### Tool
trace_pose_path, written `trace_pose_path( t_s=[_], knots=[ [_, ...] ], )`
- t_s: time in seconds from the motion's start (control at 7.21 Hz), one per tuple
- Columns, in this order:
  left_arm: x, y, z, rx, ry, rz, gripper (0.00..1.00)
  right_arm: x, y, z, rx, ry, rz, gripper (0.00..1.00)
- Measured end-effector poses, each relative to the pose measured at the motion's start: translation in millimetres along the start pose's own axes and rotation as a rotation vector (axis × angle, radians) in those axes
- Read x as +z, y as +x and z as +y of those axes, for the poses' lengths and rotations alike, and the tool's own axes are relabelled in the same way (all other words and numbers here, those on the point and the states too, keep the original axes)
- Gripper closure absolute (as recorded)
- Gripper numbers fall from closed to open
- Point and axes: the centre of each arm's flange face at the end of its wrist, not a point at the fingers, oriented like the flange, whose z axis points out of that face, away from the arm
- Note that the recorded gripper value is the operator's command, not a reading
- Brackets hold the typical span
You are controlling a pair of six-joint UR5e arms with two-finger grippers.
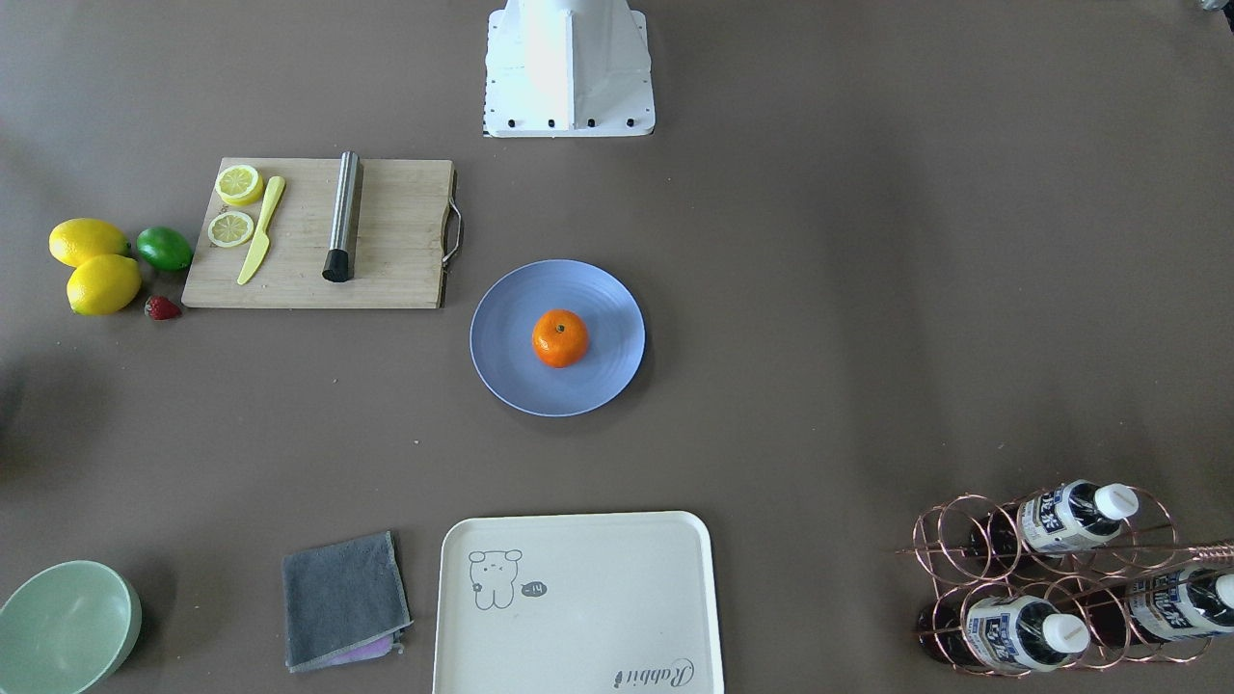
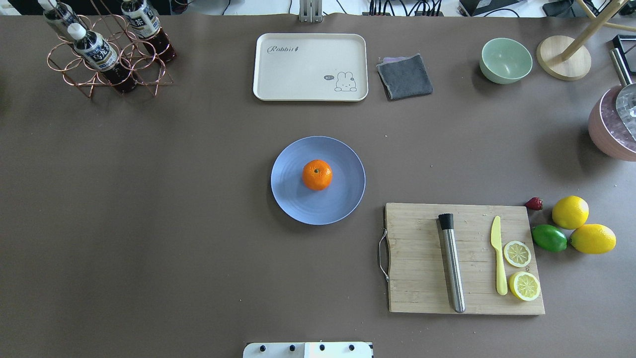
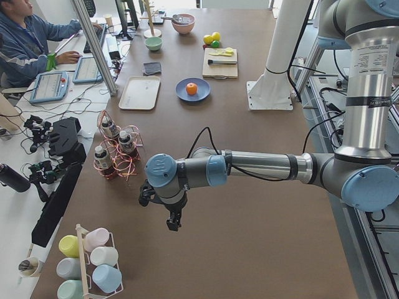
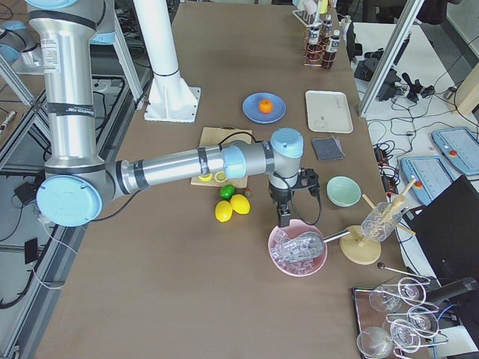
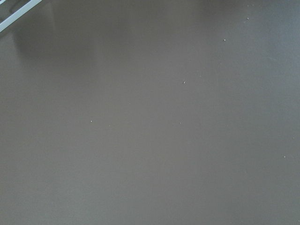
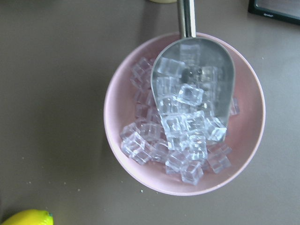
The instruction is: Pick orange to plate
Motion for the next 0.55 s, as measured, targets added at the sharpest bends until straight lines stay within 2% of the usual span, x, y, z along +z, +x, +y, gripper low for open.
trace_pose_path(
  t_s=[0.28, 0.55],
  knots=[
    [-3, 3, -1, 0.012, 0.008, -0.002, 0.02, 13, 19, 20, 0.035, -0.031, 0.011, 0.00],
    [-5, 6, -3, 0.022, 0.011, -0.005, 0.02, 17, 22, 23, 0.042, -0.039, 0.009, 0.00]
  ],
)
